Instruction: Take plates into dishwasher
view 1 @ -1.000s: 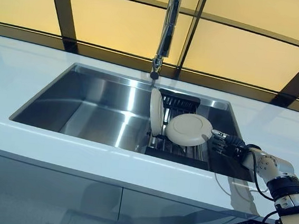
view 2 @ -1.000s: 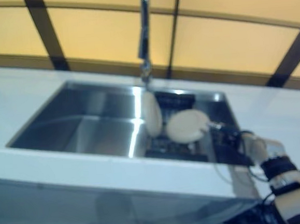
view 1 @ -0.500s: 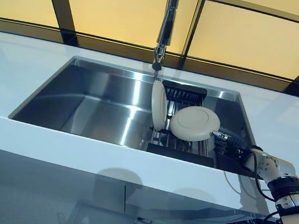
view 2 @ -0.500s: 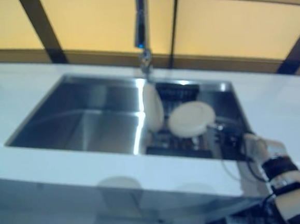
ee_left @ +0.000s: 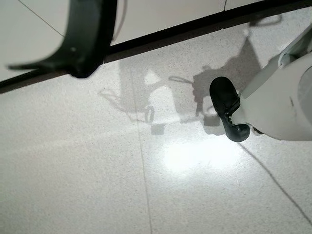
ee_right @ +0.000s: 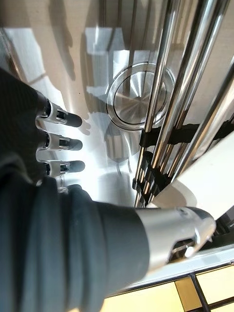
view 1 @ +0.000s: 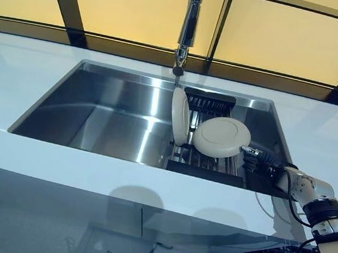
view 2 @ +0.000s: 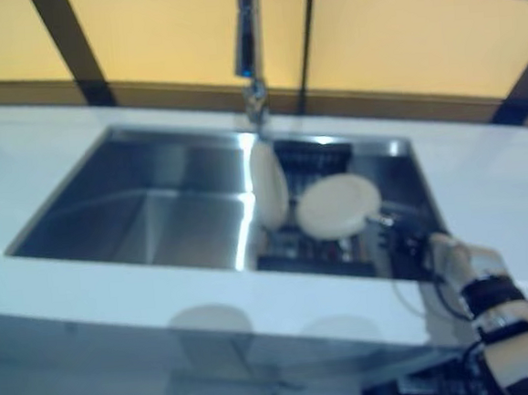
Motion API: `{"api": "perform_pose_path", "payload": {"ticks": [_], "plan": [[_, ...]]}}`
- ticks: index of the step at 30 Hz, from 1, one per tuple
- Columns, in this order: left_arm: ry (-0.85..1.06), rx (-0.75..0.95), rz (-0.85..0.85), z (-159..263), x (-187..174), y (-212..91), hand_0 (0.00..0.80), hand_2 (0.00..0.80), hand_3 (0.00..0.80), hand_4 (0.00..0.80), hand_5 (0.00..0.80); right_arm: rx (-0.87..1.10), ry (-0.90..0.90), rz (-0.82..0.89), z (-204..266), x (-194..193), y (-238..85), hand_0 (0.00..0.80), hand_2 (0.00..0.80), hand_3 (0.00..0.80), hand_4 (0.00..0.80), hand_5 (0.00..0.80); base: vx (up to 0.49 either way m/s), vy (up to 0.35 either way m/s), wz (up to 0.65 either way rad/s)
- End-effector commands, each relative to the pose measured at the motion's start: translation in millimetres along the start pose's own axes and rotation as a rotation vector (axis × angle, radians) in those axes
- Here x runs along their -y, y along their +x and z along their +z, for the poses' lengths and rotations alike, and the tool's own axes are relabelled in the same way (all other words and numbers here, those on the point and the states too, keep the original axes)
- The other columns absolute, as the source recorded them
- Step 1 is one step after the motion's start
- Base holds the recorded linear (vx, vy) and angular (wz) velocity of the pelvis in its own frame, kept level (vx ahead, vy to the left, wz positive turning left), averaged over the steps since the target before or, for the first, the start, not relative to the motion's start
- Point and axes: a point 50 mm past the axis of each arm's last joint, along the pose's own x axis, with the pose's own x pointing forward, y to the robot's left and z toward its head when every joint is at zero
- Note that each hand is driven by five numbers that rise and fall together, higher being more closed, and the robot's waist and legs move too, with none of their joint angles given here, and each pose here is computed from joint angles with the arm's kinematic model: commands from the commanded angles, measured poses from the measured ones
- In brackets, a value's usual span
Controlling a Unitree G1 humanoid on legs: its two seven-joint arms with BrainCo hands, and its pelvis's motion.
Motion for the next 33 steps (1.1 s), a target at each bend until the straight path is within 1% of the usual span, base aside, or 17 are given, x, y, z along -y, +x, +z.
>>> {"api": "perform_pose_path", "payload": {"ticks": [1, 17, 33], "plan": [[0.005, 0.007, -0.007, 3, -1, 1, 0.0, 0.0, 0.0, 0.0, 0.0, 0.205, 0.01, 0.056, 58, -18, -12, 0.0, 0.0, 0.0, 0.0, 0.0, 0.018, -0.006, 0.05], [0.034, -0.03, 0.001, -5, -5, 0, 0.0, 0.0, 0.0, 0.0, 0.0, 0.224, 0.022, 0.067, 59, -21, -13, 0.0, 0.0, 0.0, 0.0, 0.0, 0.02, -0.007, 0.01], [0.008, -0.026, -0.003, -7, -1, -1, 0.0, 0.0, 0.0, 0.0, 0.0, 0.269, 0.049, 0.083, 68, -32, -13, 0.0, 0.0, 0.0, 0.0, 0.0, 0.003, 0.001, 0.01]]}}
